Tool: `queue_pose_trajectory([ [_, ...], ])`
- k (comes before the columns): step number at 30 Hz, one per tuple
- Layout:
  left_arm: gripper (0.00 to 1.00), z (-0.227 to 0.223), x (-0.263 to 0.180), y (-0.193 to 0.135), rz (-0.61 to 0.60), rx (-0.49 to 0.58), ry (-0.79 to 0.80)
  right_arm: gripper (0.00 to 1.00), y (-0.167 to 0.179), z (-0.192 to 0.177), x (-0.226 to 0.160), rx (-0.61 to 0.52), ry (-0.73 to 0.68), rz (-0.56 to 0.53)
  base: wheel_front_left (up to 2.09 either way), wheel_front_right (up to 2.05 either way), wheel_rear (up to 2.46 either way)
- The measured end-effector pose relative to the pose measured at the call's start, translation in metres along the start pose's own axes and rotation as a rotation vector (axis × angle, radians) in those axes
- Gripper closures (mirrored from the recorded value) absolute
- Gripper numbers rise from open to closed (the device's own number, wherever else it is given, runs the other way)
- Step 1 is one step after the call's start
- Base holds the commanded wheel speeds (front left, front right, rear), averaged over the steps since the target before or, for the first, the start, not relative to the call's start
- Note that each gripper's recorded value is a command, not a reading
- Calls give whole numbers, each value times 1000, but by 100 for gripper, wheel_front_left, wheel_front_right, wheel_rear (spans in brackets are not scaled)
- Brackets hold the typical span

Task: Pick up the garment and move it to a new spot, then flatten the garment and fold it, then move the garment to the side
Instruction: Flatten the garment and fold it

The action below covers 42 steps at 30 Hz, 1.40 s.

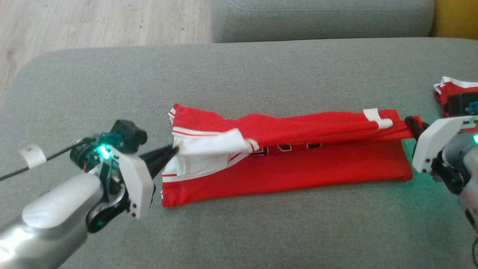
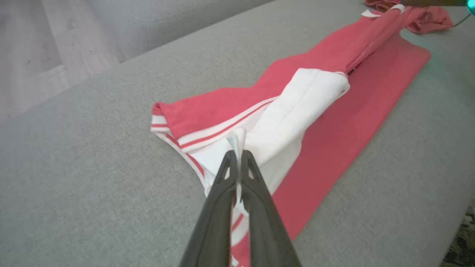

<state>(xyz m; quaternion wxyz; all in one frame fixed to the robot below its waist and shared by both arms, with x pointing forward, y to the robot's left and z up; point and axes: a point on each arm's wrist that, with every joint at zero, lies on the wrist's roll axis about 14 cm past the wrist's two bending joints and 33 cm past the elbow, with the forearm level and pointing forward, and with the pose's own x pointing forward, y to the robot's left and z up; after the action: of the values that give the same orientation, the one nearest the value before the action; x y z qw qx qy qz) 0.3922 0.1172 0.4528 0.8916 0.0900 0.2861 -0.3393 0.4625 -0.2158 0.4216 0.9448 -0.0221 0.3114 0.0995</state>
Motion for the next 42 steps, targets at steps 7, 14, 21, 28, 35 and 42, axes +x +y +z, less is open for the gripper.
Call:
queue_pose_trajectory([
  [7,100,-20,-13,-9,-44,-20,114,100,6,-24,-7,-28,116,41,0,0,0],
  [14,100,-37,-13,-21,-72,-36,184,100,6,-40,-19,-20,215,66,0,0,0],
  [21,100,-46,-12,-27,-76,-30,214,100,6,-59,-29,4,297,81,0,0,0],
  [28,0,-55,-5,-26,-19,5,187,0,2,-61,-36,68,295,76,0,0,0],
  [35,0,23,-1,6,174,-66,-204,0,-2,-7,-37,121,9,59,0,0,0],
  [42,0,88,-31,30,357,-208,-594,0,19,81,-58,117,-521,65,0,0,0],
])
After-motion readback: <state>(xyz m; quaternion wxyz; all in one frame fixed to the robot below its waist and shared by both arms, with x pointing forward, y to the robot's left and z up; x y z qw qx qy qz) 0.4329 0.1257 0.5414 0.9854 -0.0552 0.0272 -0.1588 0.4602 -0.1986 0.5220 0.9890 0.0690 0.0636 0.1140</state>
